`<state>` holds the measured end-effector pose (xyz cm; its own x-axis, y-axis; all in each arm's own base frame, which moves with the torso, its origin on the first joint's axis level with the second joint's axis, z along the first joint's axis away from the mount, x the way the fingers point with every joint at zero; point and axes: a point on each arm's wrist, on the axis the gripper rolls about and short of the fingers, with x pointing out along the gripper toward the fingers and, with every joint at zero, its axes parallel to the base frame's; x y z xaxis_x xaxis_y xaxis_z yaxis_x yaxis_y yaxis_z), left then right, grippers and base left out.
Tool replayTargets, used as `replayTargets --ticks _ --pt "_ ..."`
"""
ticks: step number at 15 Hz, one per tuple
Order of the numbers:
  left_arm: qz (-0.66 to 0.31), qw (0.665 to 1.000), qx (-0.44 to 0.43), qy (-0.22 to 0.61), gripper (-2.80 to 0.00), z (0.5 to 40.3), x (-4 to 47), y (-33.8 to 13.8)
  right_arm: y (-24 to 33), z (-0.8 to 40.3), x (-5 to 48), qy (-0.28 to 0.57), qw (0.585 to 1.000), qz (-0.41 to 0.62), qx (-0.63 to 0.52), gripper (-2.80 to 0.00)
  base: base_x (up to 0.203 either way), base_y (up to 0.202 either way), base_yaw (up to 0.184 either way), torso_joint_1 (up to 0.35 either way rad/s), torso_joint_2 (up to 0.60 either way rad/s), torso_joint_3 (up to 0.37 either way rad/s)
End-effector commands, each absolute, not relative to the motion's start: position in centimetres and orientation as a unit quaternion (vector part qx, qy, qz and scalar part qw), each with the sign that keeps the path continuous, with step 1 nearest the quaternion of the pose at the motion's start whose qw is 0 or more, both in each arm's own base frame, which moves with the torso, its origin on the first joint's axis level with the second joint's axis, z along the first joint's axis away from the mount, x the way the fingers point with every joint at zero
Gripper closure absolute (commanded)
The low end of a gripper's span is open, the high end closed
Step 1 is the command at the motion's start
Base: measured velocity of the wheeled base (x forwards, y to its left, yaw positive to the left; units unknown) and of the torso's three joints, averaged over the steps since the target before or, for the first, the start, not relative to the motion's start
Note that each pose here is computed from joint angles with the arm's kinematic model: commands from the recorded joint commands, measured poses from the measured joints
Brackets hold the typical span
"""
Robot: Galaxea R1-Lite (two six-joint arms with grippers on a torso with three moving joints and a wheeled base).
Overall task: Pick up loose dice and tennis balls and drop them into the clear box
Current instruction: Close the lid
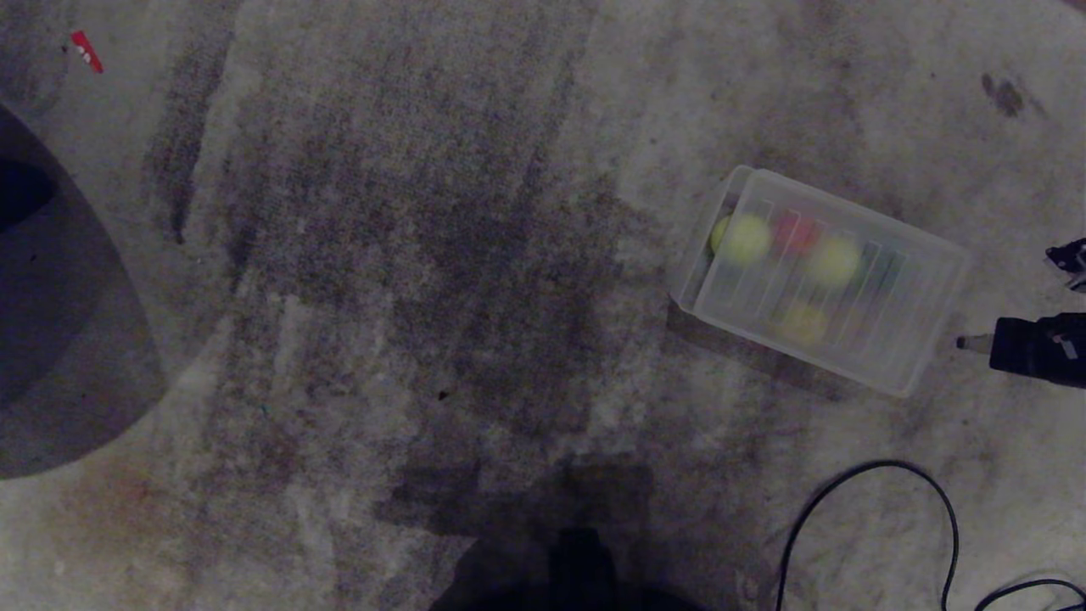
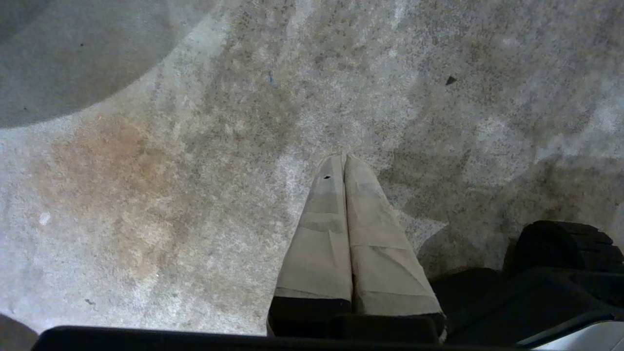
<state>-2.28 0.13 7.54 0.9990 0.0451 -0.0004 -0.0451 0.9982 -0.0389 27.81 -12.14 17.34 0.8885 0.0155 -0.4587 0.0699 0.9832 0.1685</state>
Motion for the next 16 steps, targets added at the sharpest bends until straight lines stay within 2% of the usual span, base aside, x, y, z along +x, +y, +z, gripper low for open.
replayTargets --ticks 1,10,16 --pt "0.023 1.000 -0.020 0.001 0.00 7.5 -2.3 0.1 -11.7 17.0 28.9 0.239 0.967 0.001 0.088 0.00 0.000 0.000 0.000 0.000 0.00 0.000" --pt "0.023 1.000 -0.020 0.001 0.00 7.5 -2.3 0.1 -8.5 18.6 31.0 0.216 0.973 0.053 0.062 0.00 0.000 0.000 0.000 0.000 0.00 0.000" --pt "0.023 1.000 -0.020 0.001 0.00 7.5 -2.3 0.1 -8.1 17.9 30.6 0.235 0.970 0.024 0.057 0.00 0.000 0.000 0.000 0.000 0.00 0.000"
